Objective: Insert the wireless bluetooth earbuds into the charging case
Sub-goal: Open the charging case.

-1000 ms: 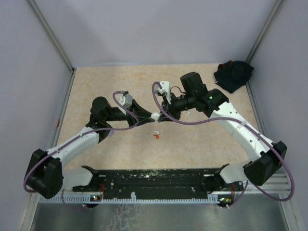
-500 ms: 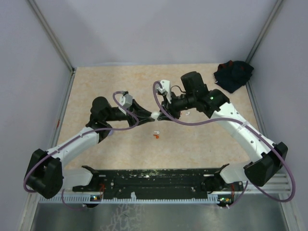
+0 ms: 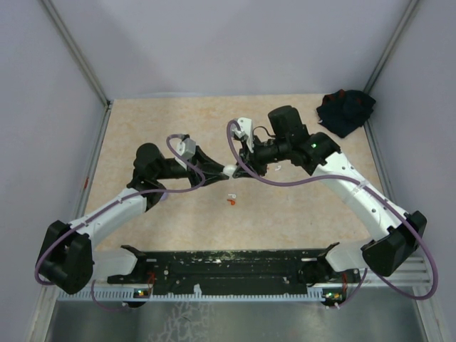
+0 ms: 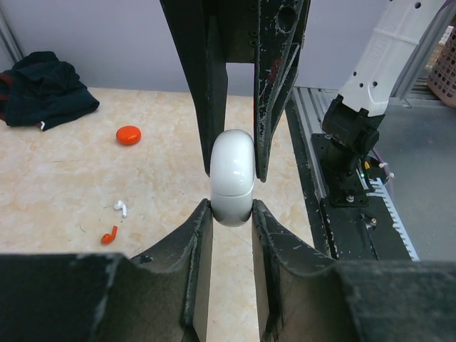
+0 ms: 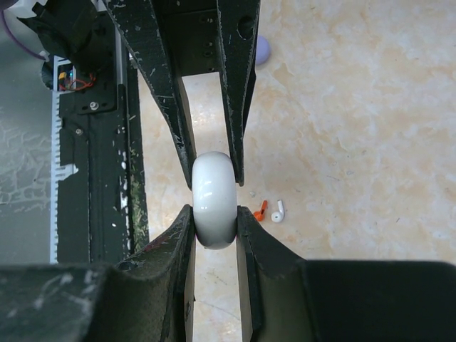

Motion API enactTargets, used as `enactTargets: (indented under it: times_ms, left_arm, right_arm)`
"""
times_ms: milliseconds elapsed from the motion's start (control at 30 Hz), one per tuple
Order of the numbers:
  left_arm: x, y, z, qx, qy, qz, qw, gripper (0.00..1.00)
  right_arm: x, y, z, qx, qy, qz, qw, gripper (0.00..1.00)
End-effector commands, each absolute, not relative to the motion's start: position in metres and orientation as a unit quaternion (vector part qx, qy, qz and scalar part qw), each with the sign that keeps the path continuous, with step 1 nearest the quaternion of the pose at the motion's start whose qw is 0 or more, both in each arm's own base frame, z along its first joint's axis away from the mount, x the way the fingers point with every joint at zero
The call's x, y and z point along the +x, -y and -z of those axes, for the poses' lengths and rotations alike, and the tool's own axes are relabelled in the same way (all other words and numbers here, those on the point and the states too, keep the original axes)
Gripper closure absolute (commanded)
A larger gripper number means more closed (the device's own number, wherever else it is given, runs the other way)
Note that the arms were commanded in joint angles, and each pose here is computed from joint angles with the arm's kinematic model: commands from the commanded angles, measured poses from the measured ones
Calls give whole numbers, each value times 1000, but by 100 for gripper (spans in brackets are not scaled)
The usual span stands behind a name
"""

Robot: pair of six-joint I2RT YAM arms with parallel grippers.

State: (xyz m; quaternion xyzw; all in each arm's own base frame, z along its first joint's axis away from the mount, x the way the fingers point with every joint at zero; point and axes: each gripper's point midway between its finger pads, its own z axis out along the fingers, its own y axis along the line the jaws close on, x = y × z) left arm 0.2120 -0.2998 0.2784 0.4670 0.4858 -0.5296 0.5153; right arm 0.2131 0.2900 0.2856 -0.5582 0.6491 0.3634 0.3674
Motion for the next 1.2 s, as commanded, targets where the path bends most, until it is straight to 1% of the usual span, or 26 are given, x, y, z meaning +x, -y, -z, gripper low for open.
enactTargets:
  times_ms: [0, 200, 400, 533, 667, 700, 767, 800, 833, 867, 1033, 1167]
  left_arm:
    - [210, 300, -289, 471, -472, 534, 519, 67]
    - [210, 300, -290, 465, -475, 539, 517, 62]
    - [212, 301, -290, 458, -480, 541, 516, 61]
    - [213, 301, -290, 453, -484, 542, 516, 62]
    - [216, 301, -289, 448, -489, 542, 516, 72]
    - [216, 302, -289, 446, -491, 542, 516, 76]
    - [216, 302, -288, 447, -490, 541, 516, 90]
    - [216, 302, -288, 450, -489, 540, 517, 97]
    - [216, 302, -288, 452, -488, 538, 518, 100]
    - [216, 301, -287, 456, -487, 535, 518, 100]
    - [218, 299, -282, 482, -484, 507, 525, 100]
    - [215, 298, -283, 494, -474, 500, 530, 100]
  right_arm:
    - [215, -297, -314, -561, -612, -370, 416, 100]
    - [215, -297, -315, -559, -611, -370, 420, 100]
    - [216, -297, -316, -557, -611, -368, 426, 100]
    - [215, -297, -317, -557, -609, -369, 428, 100]
    - [215, -297, -316, -557, -609, -369, 427, 100]
    - [215, -296, -316, -557, -609, -369, 428, 100]
    - [215, -296, -316, -557, -609, -370, 428, 100]
    - [214, -296, -317, -556, -608, -370, 429, 97]
    - [215, -296, -318, -555, -608, -369, 431, 93]
    - [215, -295, -319, -555, -607, -368, 434, 89]
    - [212, -293, -326, -552, -601, -367, 447, 75]
    - [213, -292, -327, -549, -604, -364, 449, 70]
